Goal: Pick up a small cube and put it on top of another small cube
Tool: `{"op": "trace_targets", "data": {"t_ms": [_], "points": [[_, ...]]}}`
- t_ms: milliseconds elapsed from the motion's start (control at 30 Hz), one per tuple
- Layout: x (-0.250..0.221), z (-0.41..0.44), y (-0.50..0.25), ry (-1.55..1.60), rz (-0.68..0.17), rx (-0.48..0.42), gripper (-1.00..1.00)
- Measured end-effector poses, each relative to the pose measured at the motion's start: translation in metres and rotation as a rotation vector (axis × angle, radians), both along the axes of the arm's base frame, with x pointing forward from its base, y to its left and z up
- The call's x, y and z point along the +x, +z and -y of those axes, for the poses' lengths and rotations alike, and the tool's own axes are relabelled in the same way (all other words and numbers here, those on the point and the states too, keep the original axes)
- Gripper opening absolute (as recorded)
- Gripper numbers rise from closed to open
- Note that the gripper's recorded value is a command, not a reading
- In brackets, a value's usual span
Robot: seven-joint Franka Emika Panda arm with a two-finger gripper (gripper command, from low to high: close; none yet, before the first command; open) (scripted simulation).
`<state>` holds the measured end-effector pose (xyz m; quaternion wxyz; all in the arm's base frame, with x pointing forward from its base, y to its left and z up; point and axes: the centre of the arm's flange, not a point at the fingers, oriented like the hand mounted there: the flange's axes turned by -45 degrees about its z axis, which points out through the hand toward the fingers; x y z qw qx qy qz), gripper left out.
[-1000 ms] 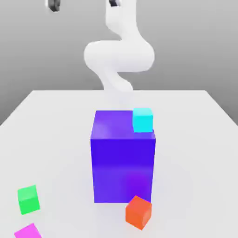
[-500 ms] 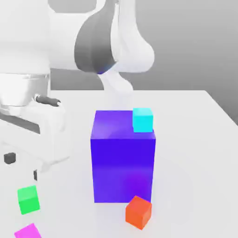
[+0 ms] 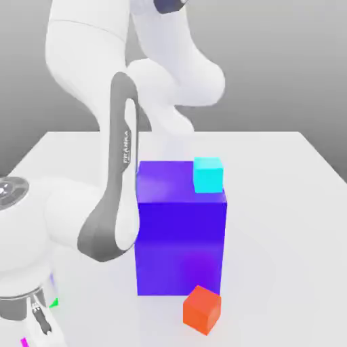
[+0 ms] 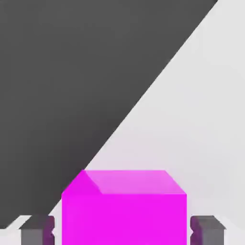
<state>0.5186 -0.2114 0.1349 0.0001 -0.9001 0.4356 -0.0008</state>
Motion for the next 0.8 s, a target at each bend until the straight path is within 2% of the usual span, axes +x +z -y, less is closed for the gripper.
{"op": "trace_targets", "data": {"t_ms": [100,233,533,700,733,800], "points": [[0.0,0.0,-0.002,-0.001,-0.001,0.0,-1.0],[-0.001,0.001,0.048,-0.003,-0.001,0.001,-1.0],[-0.116,0.041,0.104,-0.203,-0.001,0.0,-1.0],[-0.128,0.044,0.052,-0.224,-0.001,0.0,-1.0],[-0.128,0.044,0.046,-0.225,-0.001,0.0,1.0],[-0.128,0.044,0.046,-0.225,-0.001,0.0,1.0]]}}
